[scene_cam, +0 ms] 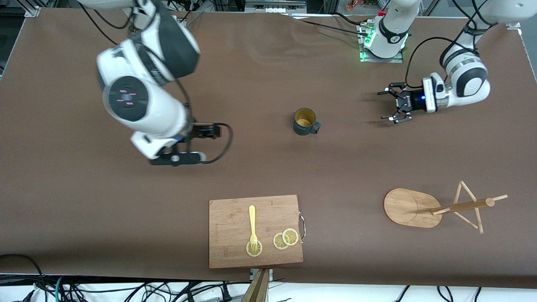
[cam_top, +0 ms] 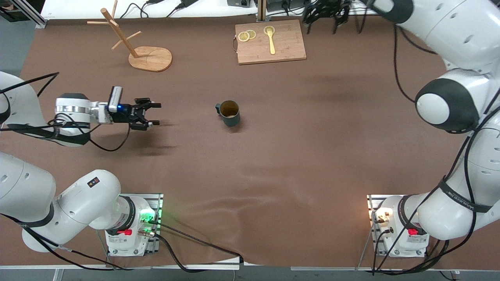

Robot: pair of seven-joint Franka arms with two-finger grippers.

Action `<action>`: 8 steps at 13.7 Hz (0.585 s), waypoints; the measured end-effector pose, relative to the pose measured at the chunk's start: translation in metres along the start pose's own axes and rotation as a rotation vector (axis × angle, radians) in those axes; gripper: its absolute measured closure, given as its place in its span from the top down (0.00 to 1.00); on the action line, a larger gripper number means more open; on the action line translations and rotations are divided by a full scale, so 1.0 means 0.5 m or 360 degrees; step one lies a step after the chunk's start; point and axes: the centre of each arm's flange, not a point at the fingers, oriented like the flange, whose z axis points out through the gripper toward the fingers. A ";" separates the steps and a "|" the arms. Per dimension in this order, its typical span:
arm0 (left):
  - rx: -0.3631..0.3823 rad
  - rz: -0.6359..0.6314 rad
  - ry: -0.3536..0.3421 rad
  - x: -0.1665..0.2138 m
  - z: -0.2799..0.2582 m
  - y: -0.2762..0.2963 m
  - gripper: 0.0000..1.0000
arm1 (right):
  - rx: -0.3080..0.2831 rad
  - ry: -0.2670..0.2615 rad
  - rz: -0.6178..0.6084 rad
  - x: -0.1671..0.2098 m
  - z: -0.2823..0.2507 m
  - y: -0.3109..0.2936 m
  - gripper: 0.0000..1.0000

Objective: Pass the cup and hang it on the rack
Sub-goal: 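Release the mug with the right gripper and withdraw it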

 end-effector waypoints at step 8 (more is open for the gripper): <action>-0.0089 0.0113 0.0136 -0.003 0.242 -0.042 1.00 | -0.0061 0.0024 0.0003 -0.032 -0.183 0.450 1.00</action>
